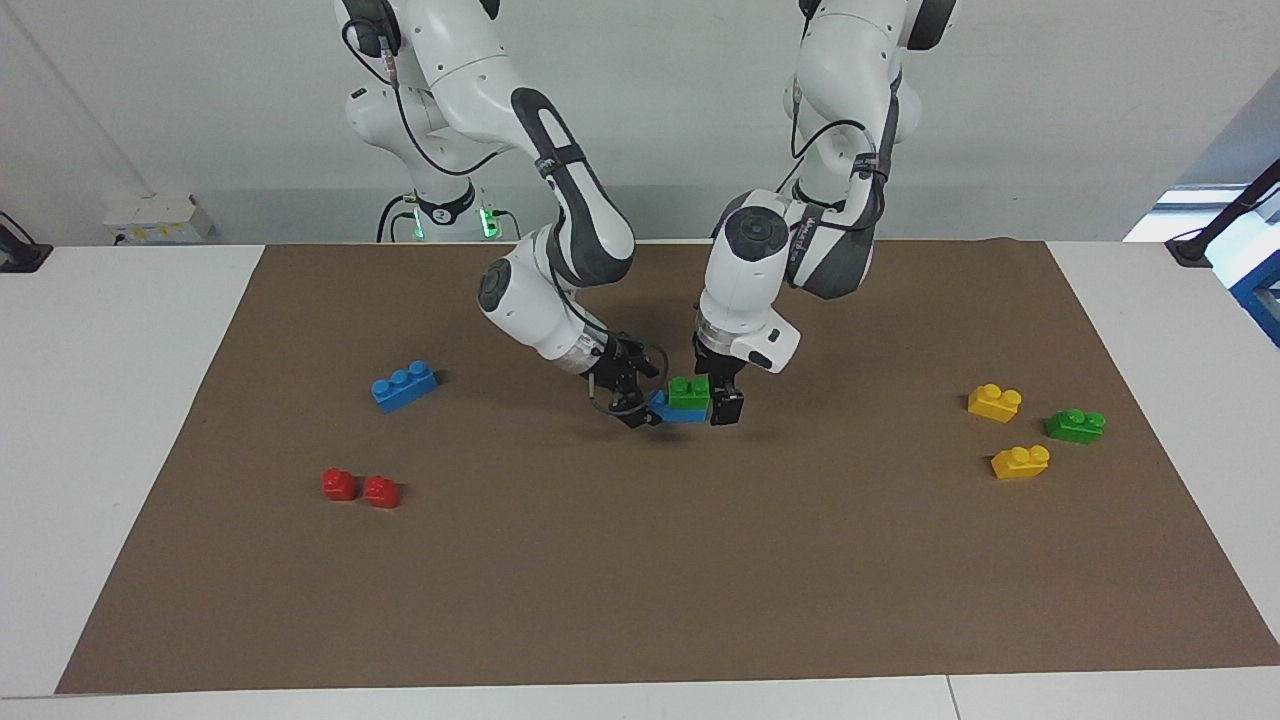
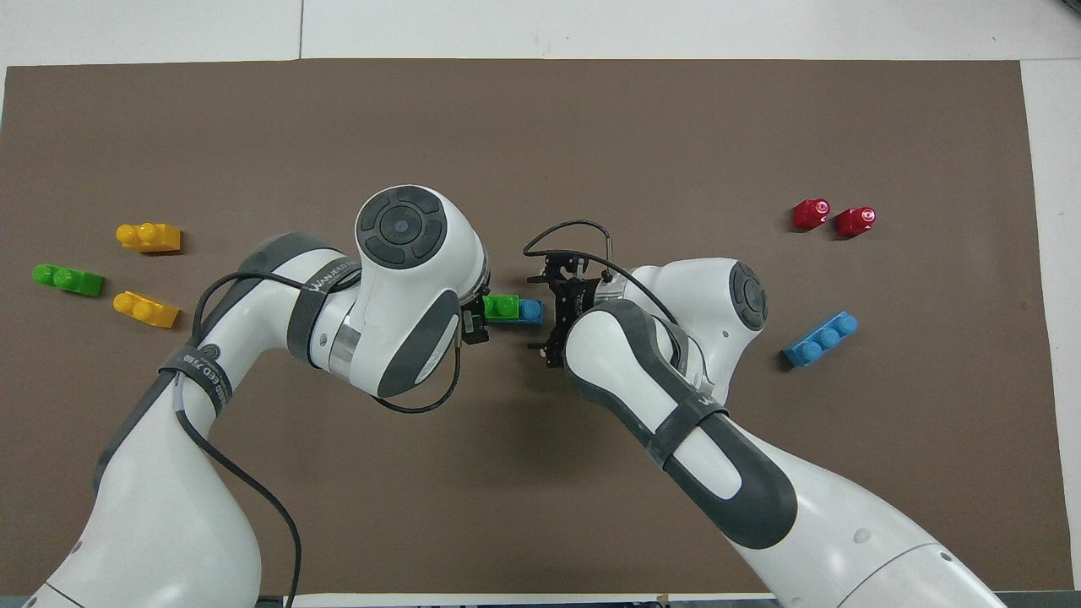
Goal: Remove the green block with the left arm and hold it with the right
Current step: 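Close the right gripper on the blue brick of the joined pair, then close the left gripper on the green brick beside the right gripper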
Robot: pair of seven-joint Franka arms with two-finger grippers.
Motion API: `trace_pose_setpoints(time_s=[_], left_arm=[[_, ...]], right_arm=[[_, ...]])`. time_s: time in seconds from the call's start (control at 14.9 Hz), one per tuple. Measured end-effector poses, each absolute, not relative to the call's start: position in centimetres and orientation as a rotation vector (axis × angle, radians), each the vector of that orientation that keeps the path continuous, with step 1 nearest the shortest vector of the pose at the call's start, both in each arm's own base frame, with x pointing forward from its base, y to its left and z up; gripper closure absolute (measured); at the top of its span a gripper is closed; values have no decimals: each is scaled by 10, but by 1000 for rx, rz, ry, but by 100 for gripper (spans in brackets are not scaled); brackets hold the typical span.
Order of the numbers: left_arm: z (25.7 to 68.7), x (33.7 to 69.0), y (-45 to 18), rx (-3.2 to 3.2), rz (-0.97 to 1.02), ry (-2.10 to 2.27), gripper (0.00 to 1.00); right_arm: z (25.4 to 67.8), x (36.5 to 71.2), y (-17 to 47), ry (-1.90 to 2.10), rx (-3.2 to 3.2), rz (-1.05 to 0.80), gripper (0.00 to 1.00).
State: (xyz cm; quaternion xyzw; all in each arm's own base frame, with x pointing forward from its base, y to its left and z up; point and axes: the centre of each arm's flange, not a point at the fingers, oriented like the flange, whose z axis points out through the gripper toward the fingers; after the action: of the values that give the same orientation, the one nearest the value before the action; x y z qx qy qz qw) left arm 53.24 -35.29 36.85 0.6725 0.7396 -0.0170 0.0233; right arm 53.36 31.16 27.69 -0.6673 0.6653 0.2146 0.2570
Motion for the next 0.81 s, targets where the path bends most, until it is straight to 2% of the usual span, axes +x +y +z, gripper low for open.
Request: trace_pose_setpoints(time_s=[0.74,0.81], left_arm=[[356,520,-363,2099,-53,2276,0],[356,520,-363,2099,-53,2276,0]], right_arm=[[268,531,318,1831,-1777,554,0],[268,531,317,1831,-1776,551,7]])
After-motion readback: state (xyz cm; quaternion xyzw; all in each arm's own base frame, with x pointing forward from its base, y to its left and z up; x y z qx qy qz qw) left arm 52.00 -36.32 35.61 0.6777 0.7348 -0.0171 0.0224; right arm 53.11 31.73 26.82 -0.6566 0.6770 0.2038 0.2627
